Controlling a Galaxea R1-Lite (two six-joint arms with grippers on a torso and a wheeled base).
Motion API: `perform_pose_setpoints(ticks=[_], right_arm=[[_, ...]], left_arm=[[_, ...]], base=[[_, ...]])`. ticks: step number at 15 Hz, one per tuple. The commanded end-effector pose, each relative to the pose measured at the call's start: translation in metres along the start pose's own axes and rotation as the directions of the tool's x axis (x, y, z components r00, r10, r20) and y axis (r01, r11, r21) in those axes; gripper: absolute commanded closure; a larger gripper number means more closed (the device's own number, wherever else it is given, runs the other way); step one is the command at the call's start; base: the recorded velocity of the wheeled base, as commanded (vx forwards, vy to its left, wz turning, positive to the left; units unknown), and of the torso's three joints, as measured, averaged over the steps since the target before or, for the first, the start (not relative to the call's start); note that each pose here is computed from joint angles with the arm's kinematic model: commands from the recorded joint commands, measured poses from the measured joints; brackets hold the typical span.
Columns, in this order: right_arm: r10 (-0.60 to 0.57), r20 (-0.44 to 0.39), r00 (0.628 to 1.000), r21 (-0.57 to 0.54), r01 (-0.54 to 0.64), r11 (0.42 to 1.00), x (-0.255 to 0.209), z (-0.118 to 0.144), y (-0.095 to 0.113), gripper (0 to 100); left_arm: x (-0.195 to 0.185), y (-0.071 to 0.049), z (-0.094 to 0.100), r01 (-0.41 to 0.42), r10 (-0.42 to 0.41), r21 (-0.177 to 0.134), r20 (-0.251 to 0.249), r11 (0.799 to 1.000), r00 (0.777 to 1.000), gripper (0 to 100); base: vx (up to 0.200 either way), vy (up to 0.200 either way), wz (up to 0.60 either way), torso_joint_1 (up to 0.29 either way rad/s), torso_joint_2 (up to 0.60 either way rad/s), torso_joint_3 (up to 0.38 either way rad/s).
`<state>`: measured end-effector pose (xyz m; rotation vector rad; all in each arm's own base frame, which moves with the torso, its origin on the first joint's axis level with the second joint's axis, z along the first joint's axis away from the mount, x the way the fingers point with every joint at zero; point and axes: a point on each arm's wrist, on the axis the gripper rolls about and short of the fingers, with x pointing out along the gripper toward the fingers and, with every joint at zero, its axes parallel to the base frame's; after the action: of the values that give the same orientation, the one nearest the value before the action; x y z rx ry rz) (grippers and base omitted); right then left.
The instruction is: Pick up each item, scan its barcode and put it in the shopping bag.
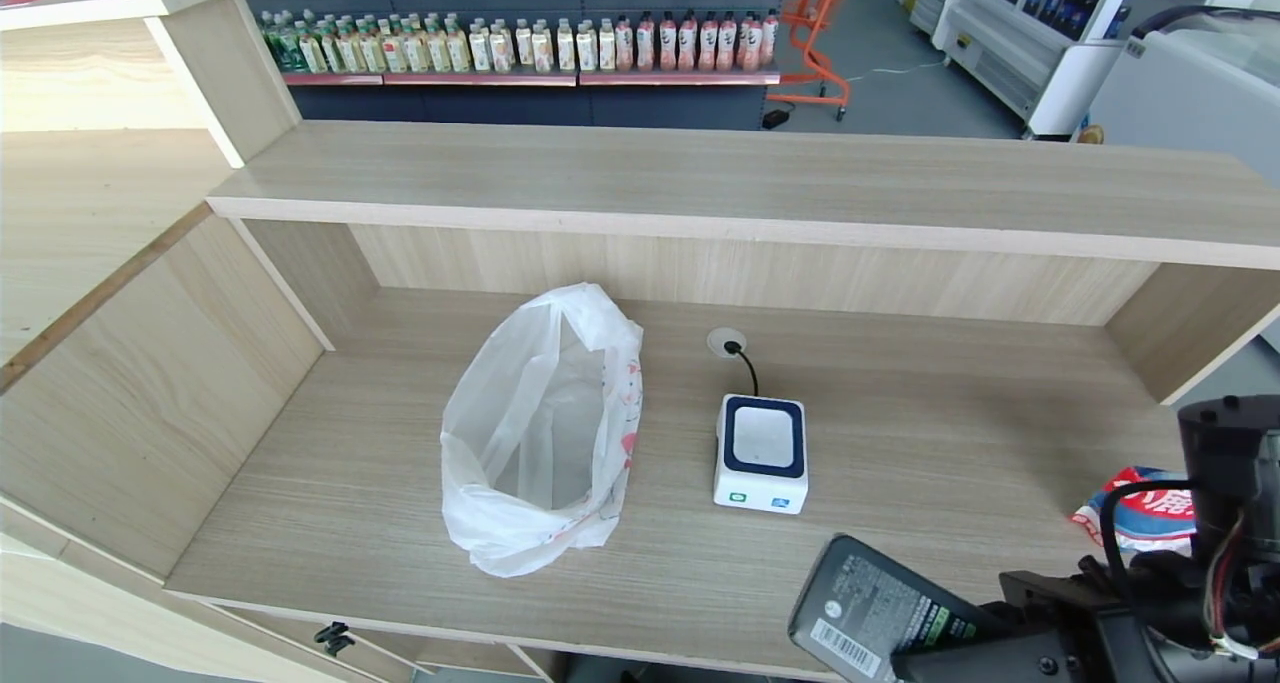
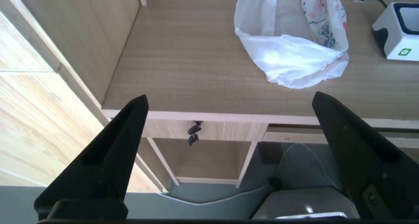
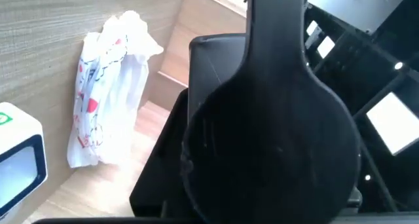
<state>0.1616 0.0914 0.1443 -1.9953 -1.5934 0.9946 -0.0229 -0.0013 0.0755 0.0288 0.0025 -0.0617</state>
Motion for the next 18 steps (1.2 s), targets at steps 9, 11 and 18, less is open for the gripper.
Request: perform_pose_setpoints(ticks=[9, 11, 18], right_arm=[[-0.091, 0.147, 0.985, 0.026, 0.088, 0.996, 0.045, -0.004, 0.02, 100], [-0.089, 0.155, 0.984, 0.042, 0.083, 0.996, 0.048, -0.004, 0.025, 100], [-0.122, 0.119, 0.985, 0.004, 0.123, 0.992, 0.062, -0.039, 0.031, 100]], left_arm=[[0.0, 0.0, 0.0, 0.0, 0.0, 0.0, 0.0, 1.0, 1.0, 0], [0.0, 0.0, 0.0, 0.0, 0.0, 0.0, 0.0, 1.0, 1.0, 0], [0.0, 0.0, 0.0, 0.0, 0.0, 0.0, -0.001, 1.0, 1.0, 0]], base=[[0.0, 0.0, 0.0, 0.0, 0.0, 0.0], [0.0, 0.0, 0.0, 0.0, 0.0, 0.0], [0.0, 0.0, 0.0, 0.0, 0.0, 0.0]])
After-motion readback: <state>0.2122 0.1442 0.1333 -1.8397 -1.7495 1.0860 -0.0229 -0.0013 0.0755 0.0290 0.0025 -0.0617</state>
